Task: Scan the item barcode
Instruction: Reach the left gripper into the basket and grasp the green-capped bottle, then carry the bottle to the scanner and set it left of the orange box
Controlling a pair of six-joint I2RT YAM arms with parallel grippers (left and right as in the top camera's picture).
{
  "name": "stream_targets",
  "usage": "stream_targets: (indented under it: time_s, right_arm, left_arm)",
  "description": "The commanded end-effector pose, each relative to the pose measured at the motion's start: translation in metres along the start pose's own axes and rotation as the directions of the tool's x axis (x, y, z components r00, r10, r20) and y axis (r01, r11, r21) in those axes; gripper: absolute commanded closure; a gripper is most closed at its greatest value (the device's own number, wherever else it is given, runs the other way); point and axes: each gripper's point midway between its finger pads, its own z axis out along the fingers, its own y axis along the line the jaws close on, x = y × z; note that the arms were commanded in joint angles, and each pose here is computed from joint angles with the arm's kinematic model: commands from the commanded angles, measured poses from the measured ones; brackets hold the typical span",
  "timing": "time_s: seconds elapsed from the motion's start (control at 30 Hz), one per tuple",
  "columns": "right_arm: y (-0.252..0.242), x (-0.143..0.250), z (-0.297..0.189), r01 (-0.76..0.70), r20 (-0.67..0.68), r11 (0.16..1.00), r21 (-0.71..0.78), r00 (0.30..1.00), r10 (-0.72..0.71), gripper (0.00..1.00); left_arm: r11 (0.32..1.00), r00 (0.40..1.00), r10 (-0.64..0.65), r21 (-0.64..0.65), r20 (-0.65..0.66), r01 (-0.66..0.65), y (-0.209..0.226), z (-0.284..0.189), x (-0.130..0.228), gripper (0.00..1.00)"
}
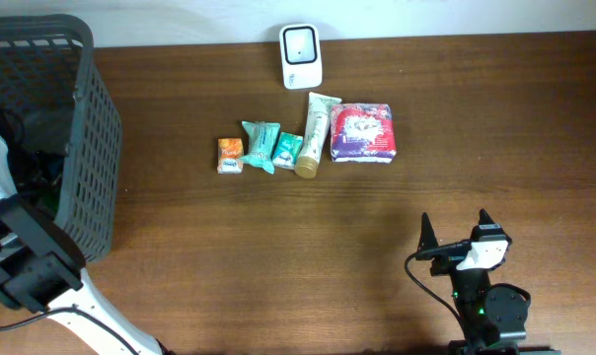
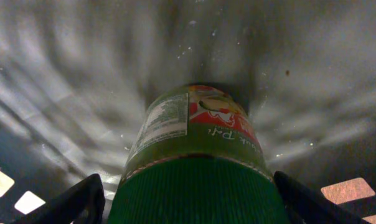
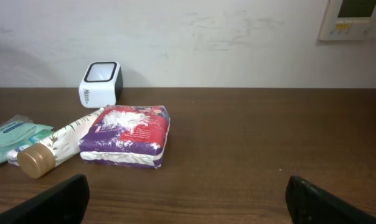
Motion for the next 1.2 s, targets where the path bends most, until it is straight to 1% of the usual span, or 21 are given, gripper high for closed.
stream_targets:
  time_s: [0.0,0.1,0.13,0.17,0.2,0.27,0.3,0.4,0.43,0.5,0.57,0.63,0.7,0.73,0.77,0.83,0.9,1.0,1.1,1.13,1.17]
  right_arm:
    - [0.0,0.003,0.0,-0.004,-0.004,1.0,0.001,1.0,0.004,0.01]
    - [0.0,0.003,0.0,-0.004,-0.004,1.0,0.001,1.0,0.004,0.01]
    - [0.0,0.003,0.0,-0.004,-0.004,1.0,0.001,1.0,0.004,0.01]
    - [0.0,0.003,0.0,-0.004,-0.004,1.0,0.001,1.0,0.004,0.01]
    - [0.0,0.003,0.0,-0.004,-0.004,1.0,0.001,1.0,0.004,0.01]
    - [0.0,0.003,0.0,-0.004,-0.004,1.0,0.001,1.0,0.004,0.01]
    - [0.0,0.003,0.0,-0.004,-0.004,1.0,0.001,1.0,0.004,0.02]
    - [0.0,0.003,0.0,-0.004,-0.004,1.0,0.001,1.0,0.004,0.01]
    - [0.0,0.003,0.0,-0.004,-0.004,1.0,0.001,1.0,0.004,0.01]
    - [0.0,0.003,0.0,-0.004,-0.004,1.0,0.001,1.0,0.004,0.01]
    - [0.0,0.003,0.0,-0.004,-0.004,1.0,0.001,1.0,0.004,0.01]
    - [0.0,0.003,0.0,-0.004,-0.004,1.0,0.001,1.0,0.004,0.01]
    - [0.0,0.003,0.0,-0.004,-0.004,1.0,0.001,1.0,0.004,0.01]
    - [0.0,0.003,0.0,-0.004,-0.004,1.0,0.001,1.0,0.004,0.01]
    - [0.0,0.003,0.0,-0.004,-0.004,1.0,0.001,1.0,0.004,0.01]
    - [0.0,0.003,0.0,-0.004,-0.004,1.0,0.001,1.0,0.004,0.01]
    - [0.0,0.003,0.0,-0.004,-0.004,1.0,0.001,1.0,0.004,0.01]
    - [0.0,0.003,0.0,-0.004,-0.004,1.0,0.001,1.0,0.004,0.01]
    - [0.0,0.003,0.0,-0.004,-0.004,1.0,0.001,1.0,0.004,0.01]
    - [0.0,0.003,0.0,-0.004,-0.004,1.0,0.001,1.0,0.004,0.01]
    - [0.0,0.003,0.0,-0.004,-0.004,1.0,0.001,1.0,0.004,0.01]
  left_arm:
    - [1.0,1.0,0.0,0.017,0.006,0.0,-0.003,-0.003,-0.003,0.34]
    - [1.0,1.0,0.0,0.015,0.01,0.0,-0.003,-0.003,-0.004,0.39]
    - [1.0,1.0,-0.001,0.02,0.018,0.001,-0.003,-0.004,-0.006,0.45]
    - [1.0,1.0,-0.003,0.023,0.024,0.002,-0.004,-0.006,-0.008,0.48]
    - [1.0,0.999,-0.004,0.029,0.034,0.003,-0.004,-0.009,-0.011,0.5]
    - [0.999,0.998,-0.006,0.042,0.058,0.003,-0.006,-0.022,-0.015,0.5]
    - [0.998,0.997,-0.005,0.056,0.082,0.001,-0.009,-0.035,-0.019,0.5]
    - [0.992,0.978,-0.012,0.124,0.209,-0.015,-0.017,-0.103,-0.031,0.5]
    - [0.99,0.972,-0.014,0.137,0.234,-0.019,-0.019,-0.115,-0.032,0.49]
    - [0.973,0.934,-0.03,0.223,0.357,-0.054,-0.025,-0.174,-0.034,0.49]
    - [0.946,0.895,-0.046,0.307,0.443,-0.103,-0.032,-0.219,-0.028,0.49]
    - [0.89,0.829,-0.073,0.412,0.555,-0.197,-0.038,-0.279,-0.011,0.48]
    - [0.839,0.775,-0.095,0.469,0.625,-0.276,-0.041,-0.317,0.005,0.44]
    - [0.81,0.758,-0.098,0.495,0.645,-0.316,-0.043,-0.334,0.016,0.44]
    - [0.761,0.741,-0.093,0.527,0.665,-0.378,-0.048,-0.354,0.033,0.44]
    - [0.696,0.715,-0.077,0.551,0.695,-0.461,-0.055,-0.38,0.063,0.44]
    - [0.621,0.711,-0.031,0.571,0.703,-0.538,-0.07,-0.394,0.096,0.44]
    - [0.478,0.727,0.103,0.607,0.679,-0.634,-0.108,-0.395,0.148,0.45]
    - [0.412,0.705,0.22,0.591,0.674,-0.693,-0.141,-0.386,0.193,0.44]
    - [0.406,0.678,0.258,0.559,0.689,-0.723,-0.15,-0.381,0.203,0.44]
    - [0.432,0.656,0.292,0.515,0.696,-0.74,-0.158,-0.371,0.211,0.44]
